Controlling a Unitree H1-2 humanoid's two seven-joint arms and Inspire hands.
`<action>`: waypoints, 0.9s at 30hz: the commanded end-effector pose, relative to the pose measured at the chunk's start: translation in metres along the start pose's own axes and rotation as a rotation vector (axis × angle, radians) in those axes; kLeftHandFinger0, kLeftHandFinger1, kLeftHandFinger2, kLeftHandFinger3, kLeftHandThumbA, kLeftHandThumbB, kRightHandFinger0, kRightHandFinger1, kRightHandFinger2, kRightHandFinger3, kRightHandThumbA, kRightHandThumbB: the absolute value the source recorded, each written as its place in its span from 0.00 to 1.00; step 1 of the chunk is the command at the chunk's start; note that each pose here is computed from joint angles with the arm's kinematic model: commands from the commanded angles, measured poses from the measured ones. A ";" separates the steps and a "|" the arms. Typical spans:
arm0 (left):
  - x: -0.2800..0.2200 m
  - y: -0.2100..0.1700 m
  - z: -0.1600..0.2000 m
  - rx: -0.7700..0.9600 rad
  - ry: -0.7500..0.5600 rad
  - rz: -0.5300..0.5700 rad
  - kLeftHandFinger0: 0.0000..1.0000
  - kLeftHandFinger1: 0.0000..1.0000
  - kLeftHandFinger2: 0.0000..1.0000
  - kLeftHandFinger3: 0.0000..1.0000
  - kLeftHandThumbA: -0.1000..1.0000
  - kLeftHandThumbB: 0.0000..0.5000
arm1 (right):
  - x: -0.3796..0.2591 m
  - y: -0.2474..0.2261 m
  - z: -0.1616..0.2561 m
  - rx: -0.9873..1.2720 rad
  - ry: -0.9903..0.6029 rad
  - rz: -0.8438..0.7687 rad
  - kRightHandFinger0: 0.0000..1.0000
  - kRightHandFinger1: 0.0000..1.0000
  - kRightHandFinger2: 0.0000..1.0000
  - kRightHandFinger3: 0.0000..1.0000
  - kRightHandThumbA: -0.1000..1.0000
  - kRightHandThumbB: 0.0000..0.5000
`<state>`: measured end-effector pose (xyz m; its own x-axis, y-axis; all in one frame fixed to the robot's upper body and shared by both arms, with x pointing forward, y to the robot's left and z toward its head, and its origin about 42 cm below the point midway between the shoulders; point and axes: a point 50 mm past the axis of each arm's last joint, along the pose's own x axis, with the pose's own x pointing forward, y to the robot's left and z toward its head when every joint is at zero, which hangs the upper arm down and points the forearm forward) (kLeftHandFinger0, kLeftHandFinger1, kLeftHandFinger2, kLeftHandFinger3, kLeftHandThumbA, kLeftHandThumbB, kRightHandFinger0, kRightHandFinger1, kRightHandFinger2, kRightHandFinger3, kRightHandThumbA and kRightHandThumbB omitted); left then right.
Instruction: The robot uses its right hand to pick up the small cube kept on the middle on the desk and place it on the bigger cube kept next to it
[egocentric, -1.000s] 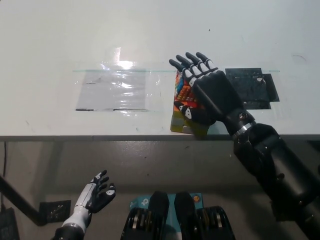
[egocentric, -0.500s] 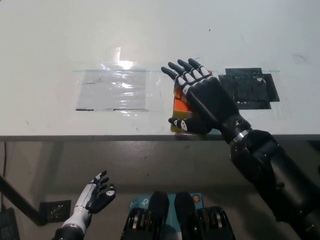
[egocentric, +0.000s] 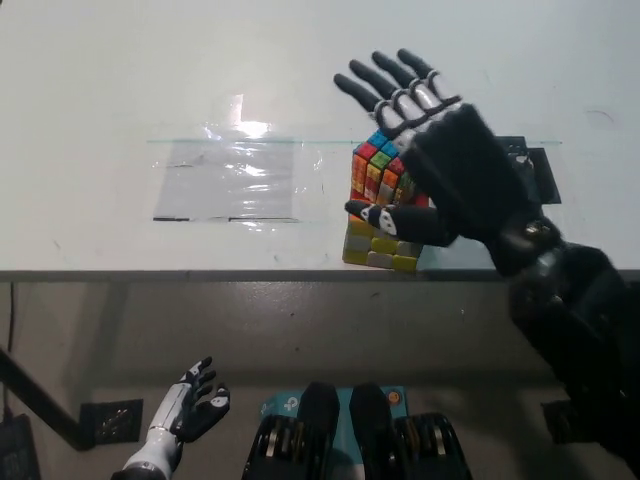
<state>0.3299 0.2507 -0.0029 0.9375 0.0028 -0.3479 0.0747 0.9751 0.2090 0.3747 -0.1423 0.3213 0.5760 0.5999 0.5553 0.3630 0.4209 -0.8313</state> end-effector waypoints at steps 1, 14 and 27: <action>0.001 0.002 0.008 -0.024 -0.054 0.017 1.00 1.00 1.00 1.00 0.34 0.59 | -0.021 -0.028 0.001 0.035 0.021 -0.042 1.00 1.00 1.00 1.00 0.84 0.64; 0.006 0.007 0.016 0.008 -0.070 0.021 1.00 1.00 1.00 1.00 0.41 0.60 | -0.149 -0.029 -0.019 0.092 0.426 -0.149 1.00 1.00 1.00 1.00 0.76 0.50; 0.007 0.007 0.017 -0.001 -0.074 0.022 1.00 1.00 1.00 1.00 0.39 0.61 | -0.228 0.089 -0.008 0.320 0.844 -0.078 1.00 1.00 1.00 1.00 0.66 0.30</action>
<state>0.3288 0.2522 -0.0041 0.9386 0.0066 -0.3448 0.0680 0.9766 0.2039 0.2777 -0.2493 0.1364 0.9648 -0.0015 0.2631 0.2051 0.6305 -0.7486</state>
